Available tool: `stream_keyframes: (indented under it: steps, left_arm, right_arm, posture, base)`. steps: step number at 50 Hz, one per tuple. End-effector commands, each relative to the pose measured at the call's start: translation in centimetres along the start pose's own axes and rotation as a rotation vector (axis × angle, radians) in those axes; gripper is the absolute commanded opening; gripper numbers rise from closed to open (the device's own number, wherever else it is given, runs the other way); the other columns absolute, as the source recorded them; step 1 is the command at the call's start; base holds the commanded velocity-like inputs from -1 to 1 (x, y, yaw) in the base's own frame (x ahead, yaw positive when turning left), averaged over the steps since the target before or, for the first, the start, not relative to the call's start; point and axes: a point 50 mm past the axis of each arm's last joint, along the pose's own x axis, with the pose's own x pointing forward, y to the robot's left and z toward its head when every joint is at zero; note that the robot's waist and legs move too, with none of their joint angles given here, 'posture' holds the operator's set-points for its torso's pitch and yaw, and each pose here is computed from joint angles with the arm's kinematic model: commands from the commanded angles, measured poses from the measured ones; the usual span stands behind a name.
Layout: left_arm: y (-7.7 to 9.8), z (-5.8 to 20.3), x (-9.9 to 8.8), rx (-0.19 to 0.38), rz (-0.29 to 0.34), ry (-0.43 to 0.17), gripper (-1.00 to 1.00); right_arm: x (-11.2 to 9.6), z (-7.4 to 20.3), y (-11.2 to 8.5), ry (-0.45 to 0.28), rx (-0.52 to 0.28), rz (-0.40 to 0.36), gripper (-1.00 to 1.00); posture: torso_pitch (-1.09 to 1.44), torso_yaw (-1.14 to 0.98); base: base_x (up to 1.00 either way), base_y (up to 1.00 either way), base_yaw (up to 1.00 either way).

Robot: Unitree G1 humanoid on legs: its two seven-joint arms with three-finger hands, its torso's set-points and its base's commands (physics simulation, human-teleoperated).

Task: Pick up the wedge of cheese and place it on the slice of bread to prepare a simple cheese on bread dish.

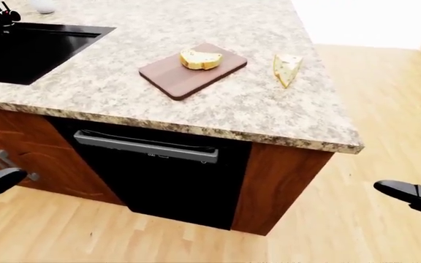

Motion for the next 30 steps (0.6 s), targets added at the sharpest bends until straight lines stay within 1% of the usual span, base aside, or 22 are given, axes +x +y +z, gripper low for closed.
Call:
stream_keyframes:
  steps: [1,16,25,30]
  left_arm:
    - [-0.34,1.33,-0.1,0.017,-0.018,-0.075,1.0]
    - [-0.32,1.38,-0.12,0.016,-0.019,-0.075,1.0]
    - [-0.34,1.29,-0.09,0.016,-0.019,-0.075,1.0]
    - [-0.36,1.32,-0.11,0.016,-0.021,-0.075,1.0]
  right_arm:
    - [-0.07,0.88,0.25,-0.061,-0.015,0.015,1.0]
    - [-0.12,0.92,0.15,-0.057,-0.016,0.006,1.0]
    - [-0.07,0.88,0.12,-0.055,-0.022,0.002,1.0]
    - [-0.1,0.93,0.14,-0.055,-0.022,0.003,1.0]
  posture:
    - [0.0,0.0]
    - [0.0,0.0]
    - [0.0,0.0]
    - [0.0,0.0]
  base:
    - [0.0,0.0,0.0]
    - [0.1,0.0,0.0]
    - [0.24,0.0,0.0]
    - [0.43,0.0,0.0]
